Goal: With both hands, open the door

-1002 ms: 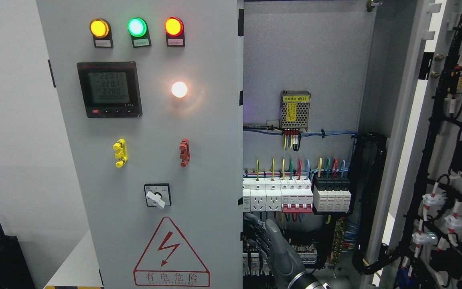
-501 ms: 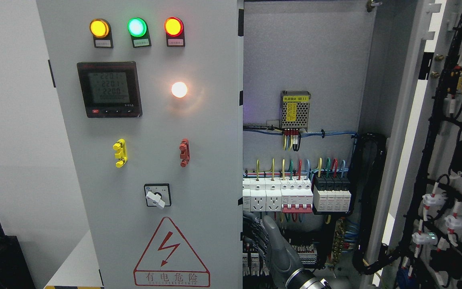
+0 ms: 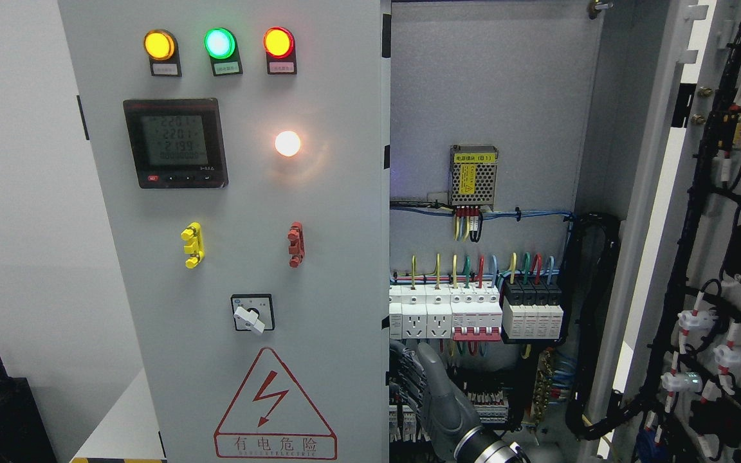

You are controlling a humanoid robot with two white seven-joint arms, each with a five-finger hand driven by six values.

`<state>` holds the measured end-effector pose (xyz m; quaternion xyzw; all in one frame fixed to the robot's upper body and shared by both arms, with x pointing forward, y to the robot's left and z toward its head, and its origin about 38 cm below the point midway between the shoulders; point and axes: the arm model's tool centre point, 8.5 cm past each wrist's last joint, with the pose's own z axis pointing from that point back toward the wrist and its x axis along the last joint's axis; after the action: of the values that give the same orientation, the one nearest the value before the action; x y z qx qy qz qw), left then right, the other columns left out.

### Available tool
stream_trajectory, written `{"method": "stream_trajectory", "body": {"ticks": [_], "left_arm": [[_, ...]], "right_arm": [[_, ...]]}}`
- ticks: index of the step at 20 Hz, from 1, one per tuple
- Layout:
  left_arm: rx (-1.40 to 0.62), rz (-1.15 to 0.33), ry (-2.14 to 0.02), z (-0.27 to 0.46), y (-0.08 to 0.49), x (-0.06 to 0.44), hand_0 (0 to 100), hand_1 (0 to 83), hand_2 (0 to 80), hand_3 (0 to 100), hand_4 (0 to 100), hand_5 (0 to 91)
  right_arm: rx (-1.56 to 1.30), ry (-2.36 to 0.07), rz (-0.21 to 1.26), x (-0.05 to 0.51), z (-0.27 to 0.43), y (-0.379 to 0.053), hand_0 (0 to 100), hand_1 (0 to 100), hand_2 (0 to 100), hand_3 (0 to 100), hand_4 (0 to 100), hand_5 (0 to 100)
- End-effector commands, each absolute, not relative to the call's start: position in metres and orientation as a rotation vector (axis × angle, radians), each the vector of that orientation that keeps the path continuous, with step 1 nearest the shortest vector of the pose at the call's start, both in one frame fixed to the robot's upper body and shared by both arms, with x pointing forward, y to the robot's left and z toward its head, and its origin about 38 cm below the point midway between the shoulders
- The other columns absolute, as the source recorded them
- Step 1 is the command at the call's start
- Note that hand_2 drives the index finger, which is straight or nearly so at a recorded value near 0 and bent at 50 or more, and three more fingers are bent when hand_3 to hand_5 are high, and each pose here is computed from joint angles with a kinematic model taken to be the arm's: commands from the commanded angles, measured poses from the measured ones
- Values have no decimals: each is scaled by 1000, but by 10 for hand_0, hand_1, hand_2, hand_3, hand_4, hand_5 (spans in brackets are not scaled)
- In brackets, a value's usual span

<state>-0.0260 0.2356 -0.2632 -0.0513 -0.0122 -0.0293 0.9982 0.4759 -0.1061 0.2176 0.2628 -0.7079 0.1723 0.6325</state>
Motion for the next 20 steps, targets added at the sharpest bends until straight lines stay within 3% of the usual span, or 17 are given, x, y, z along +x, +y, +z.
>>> {"method": "stream_trajectory", "body": {"ticks": [1,20], "left_arm": [[-100,-34,-27,-263,236,-26,0,0,0,0,33,0],[-100,-34,-27,-263,236,-26,0,0,0,0,33,0]], "right_arm": [[614,-1610,394,476,217,-105,0,0,0,0,0,0],[646,-1595,448,479,220,-98,0,0,0,0,0,0]]}}
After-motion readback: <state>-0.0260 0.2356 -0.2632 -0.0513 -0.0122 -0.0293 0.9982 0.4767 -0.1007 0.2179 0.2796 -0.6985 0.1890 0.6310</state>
